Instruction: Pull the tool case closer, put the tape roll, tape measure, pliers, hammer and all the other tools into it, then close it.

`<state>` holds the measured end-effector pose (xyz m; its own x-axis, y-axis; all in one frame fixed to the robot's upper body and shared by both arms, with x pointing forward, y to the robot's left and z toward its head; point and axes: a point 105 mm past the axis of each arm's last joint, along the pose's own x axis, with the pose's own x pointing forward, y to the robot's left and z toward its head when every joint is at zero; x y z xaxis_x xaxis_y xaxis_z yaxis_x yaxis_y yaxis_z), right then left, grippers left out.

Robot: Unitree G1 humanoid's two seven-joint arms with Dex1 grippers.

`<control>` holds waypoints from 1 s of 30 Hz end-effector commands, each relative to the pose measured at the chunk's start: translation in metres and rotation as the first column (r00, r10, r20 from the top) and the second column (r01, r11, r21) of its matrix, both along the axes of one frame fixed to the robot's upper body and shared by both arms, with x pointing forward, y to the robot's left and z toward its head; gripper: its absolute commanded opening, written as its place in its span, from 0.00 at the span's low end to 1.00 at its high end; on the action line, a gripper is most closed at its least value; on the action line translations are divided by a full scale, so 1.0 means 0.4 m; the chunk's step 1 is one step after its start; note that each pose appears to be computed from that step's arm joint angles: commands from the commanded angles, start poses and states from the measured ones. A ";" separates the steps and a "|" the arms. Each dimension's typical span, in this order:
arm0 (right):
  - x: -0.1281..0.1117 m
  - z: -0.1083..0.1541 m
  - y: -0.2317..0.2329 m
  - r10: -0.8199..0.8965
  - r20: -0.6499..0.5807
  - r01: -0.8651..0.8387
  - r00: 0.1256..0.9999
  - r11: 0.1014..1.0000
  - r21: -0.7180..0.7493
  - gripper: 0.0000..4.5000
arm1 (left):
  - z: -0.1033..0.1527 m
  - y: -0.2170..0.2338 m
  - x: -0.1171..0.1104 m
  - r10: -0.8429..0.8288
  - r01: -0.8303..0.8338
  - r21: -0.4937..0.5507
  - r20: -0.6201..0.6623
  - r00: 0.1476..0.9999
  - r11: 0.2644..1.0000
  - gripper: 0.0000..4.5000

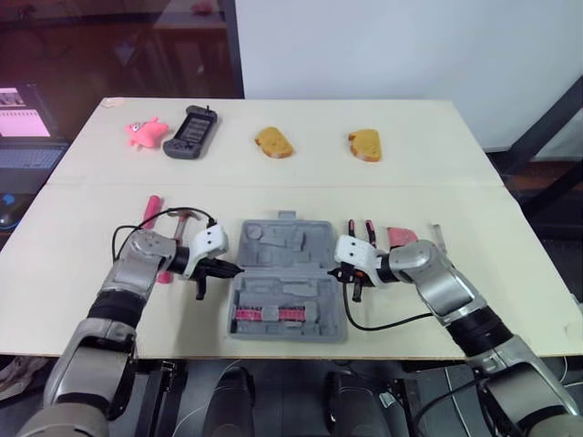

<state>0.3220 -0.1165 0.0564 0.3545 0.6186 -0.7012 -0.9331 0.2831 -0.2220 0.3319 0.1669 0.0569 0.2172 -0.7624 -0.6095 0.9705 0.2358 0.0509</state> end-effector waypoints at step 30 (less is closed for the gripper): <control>-0.121 -0.010 0.051 0.052 -0.094 -0.045 0.994 0.996 0.074 0.01 | -0.009 -0.027 -0.145 -0.001 0.000 -0.017 -0.046 0.999 1.000 0.00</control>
